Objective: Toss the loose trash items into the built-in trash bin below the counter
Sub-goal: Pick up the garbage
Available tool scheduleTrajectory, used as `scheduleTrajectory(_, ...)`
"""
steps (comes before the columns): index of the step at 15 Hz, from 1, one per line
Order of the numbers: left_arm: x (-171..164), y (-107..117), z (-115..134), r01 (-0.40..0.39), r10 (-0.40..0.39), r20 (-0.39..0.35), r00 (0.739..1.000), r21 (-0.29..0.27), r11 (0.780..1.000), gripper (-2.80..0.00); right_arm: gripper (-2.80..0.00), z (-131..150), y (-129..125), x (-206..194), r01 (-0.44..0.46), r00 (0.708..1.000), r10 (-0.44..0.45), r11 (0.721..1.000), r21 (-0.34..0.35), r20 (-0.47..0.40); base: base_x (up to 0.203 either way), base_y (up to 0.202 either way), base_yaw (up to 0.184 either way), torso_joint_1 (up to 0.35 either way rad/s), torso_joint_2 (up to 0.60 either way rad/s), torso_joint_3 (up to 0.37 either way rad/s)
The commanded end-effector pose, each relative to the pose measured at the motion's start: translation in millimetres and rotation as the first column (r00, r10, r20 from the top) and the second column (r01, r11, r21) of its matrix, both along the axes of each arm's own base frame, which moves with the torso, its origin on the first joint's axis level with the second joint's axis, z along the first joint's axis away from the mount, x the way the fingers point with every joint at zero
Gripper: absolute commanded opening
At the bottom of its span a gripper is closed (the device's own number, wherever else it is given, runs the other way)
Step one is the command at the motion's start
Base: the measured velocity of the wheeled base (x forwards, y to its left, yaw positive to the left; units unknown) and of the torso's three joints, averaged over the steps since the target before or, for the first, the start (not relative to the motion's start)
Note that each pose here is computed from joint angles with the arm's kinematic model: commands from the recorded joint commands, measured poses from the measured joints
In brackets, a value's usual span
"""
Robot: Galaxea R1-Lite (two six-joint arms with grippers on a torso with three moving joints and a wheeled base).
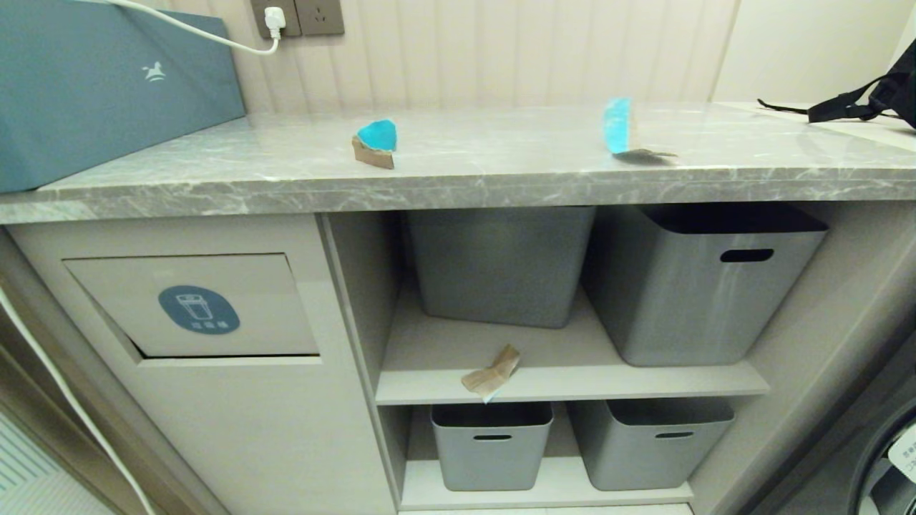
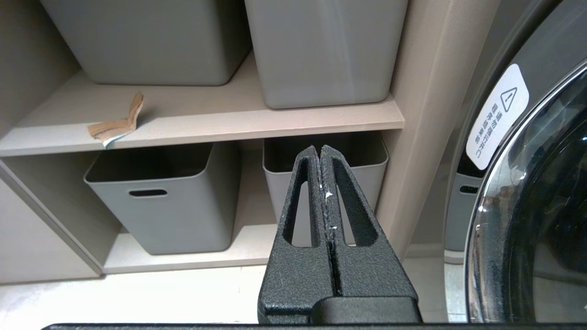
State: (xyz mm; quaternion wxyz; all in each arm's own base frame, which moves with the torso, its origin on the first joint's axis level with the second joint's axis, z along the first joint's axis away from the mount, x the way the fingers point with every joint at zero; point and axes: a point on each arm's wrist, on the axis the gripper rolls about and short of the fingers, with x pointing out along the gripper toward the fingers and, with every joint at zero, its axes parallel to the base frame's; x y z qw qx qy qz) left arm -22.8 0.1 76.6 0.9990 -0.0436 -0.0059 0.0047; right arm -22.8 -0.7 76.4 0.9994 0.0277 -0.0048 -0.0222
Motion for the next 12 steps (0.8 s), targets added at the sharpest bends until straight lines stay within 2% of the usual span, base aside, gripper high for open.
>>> scheduleTrajectory(1, 0.1, 0.0, -0.3, -0.001, 0.001, -0.001, 1.000, 0.000, 1.000, -2.80, -2.80, -0.4, 0.0, 0.2, 0.001, 1.000, -0.001, 1.000, 0.001, -0.002, 0.000, 0.000, 0.000, 0.000, 0.00, 0.000)
scheduleTrajectory(5, 0.1, 0.0, -0.3, -0.001, 0.001, -0.001, 1.000, -0.002, 1.000, -2.80, -2.80, -0.5, 0.0, 0.2, 0.001, 1.000, -0.001, 1.000, 0.001, -0.004, 0.000, 0.000, 0.000, 0.002, -0.01, -0.006)
scheduleTrajectory(9, 0.1, 0.0, -0.3, -0.001, 0.001, -0.001, 1.000, -0.002, 1.000, -2.80, -2.80, -0.7, 0.0, 0.2, 0.000, 1.000, 0.000, 1.000, 0.000, -0.005, 0.000, 0.000, 0.000, 0.059, -0.24, -0.241)
scheduleTrajectory(12, 0.1, 0.0, -0.3, -0.001, 0.001, -0.001, 1.000, -0.002, 1.000, -2.80, -2.80, -0.7, 0.0, 0.2, 0.003, 1.000, -0.003, 1.000, 0.000, -0.005, 0.000, 0.000, 0.000, 0.178, -0.53, -0.297)
